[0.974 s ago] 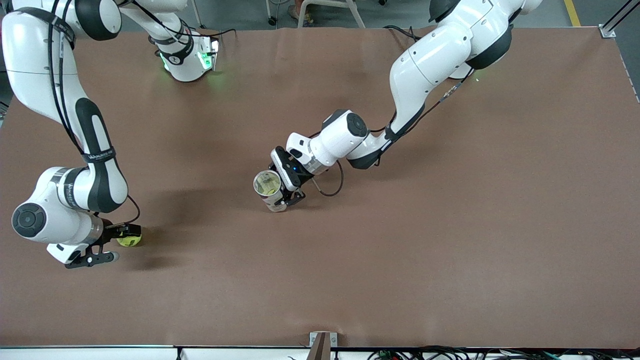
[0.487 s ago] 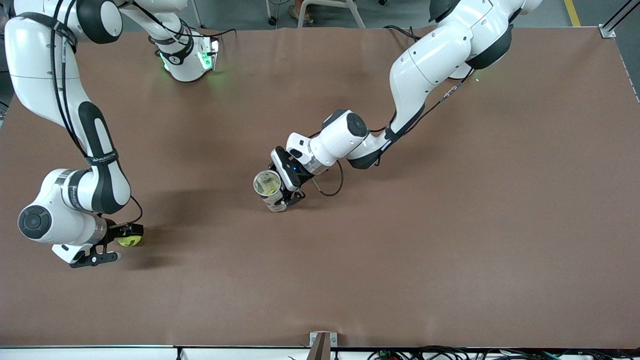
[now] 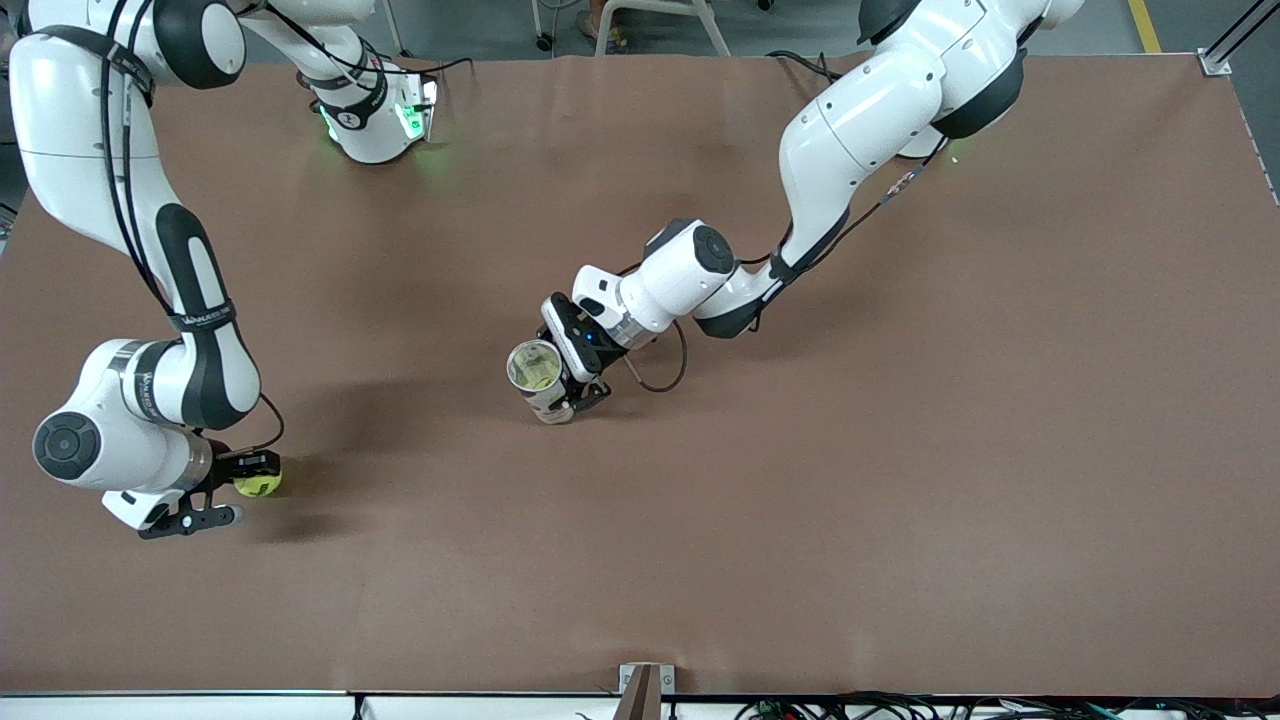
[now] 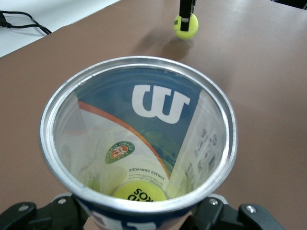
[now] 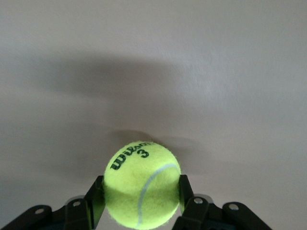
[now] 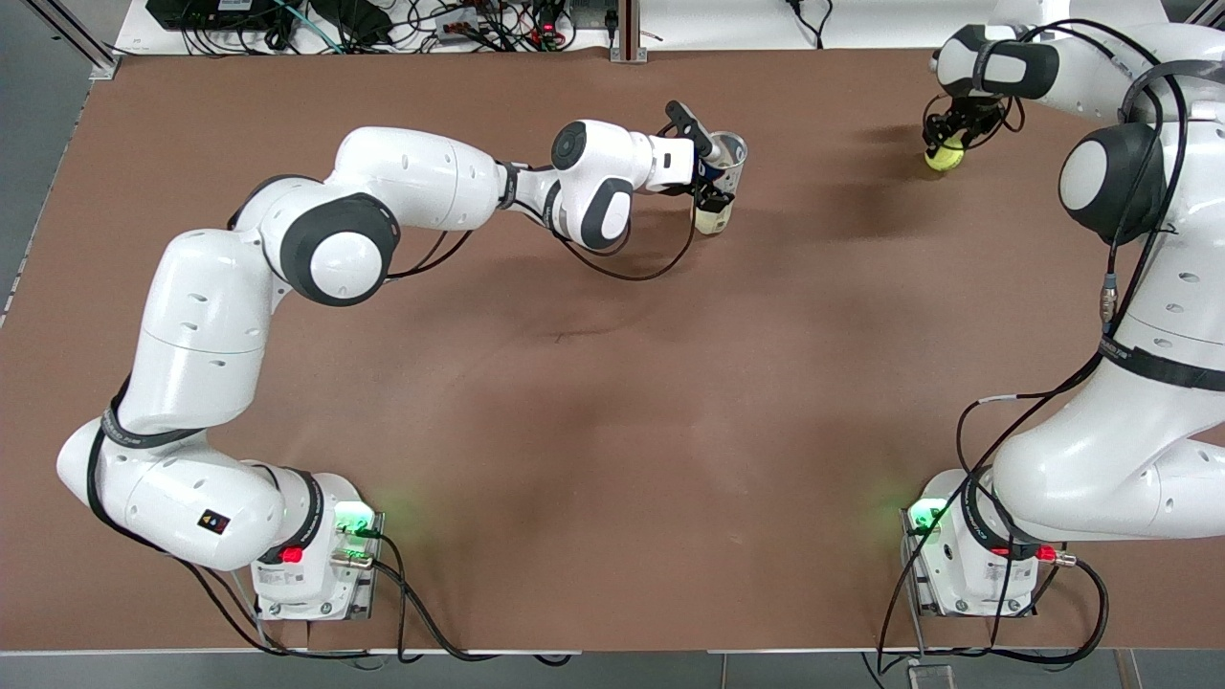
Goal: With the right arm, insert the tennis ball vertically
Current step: 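Carry the second ball over the can with the right gripper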
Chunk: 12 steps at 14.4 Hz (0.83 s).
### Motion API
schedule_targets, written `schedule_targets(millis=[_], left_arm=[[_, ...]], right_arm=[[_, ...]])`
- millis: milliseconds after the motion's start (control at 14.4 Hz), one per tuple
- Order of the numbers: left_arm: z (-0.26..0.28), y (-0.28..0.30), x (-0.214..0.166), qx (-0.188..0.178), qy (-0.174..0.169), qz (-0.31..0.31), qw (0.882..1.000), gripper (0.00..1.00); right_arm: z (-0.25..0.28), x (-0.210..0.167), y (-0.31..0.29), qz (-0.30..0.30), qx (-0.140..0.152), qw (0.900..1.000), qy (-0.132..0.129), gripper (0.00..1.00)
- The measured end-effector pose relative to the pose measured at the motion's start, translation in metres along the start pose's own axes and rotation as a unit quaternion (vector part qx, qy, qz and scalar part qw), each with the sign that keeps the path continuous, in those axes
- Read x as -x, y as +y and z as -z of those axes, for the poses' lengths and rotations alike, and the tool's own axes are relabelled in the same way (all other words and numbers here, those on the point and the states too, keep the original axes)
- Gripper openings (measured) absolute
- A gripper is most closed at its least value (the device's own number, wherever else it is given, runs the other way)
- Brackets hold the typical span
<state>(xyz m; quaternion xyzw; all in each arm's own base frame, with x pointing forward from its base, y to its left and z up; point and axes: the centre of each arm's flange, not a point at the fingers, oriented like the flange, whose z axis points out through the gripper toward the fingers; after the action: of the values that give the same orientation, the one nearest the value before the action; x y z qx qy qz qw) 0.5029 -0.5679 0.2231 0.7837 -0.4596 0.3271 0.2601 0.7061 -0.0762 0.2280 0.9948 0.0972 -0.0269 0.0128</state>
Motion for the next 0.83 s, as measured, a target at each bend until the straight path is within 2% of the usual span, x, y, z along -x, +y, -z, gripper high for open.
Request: schedule_targets(millis=[70, 139, 278, 348, 417, 487, 556, 695, 834], left_arm=[[0.000, 0.000, 0.000, 0.000, 0.000, 0.000, 1.000, 0.81], [0.000, 0.000, 0.000, 0.000, 0.000, 0.000, 1.000, 0.81], [0.000, 0.001, 0.001, 0.001, -0.001, 0.000, 1.000, 0.84], [-0.001, 0.001, 0.001, 0.001, -0.001, 0.001, 1.000, 0.84], [-0.001, 0.002, 0.002, 0.001, -0.002, 0.001, 1.000, 0.85], [-0.001, 0.002, 0.002, 0.002, -0.002, 0.001, 1.000, 0.85], [-0.001, 0.002, 0.002, 0.002, -0.002, 0.001, 1.000, 0.85], [-0.001, 0.002, 0.002, 0.002, -0.002, 0.001, 1.000, 0.85], [-0.002, 0.002, 0.003, 0.002, -0.002, 0.001, 1.000, 0.85]], right_arm=[[0.018, -0.007, -0.011, 0.000, -0.015, 1.000, 0.014, 0.64], [0.042, -0.012, -0.027, -0.002, -0.043, 0.999, 0.028, 0.64], [0.097, -0.017, -0.072, -0.008, -0.131, 0.990, 0.044, 0.64], [0.121, -0.013, -0.096, -0.010, -0.188, 0.981, 0.037, 0.64], [0.138, -0.006, -0.116, -0.011, -0.243, 0.970, 0.019, 0.64], [0.147, 0.001, -0.129, -0.010, -0.287, 0.958, -0.001, 0.64], [0.152, 0.006, -0.138, -0.007, -0.317, 0.948, -0.017, 0.64], [0.157, 0.011, -0.156, 0.004, -0.343, 0.939, -0.041, 0.64], [0.169, 0.012, -0.196, 0.005, -0.346, 0.936, -0.059, 0.64]])
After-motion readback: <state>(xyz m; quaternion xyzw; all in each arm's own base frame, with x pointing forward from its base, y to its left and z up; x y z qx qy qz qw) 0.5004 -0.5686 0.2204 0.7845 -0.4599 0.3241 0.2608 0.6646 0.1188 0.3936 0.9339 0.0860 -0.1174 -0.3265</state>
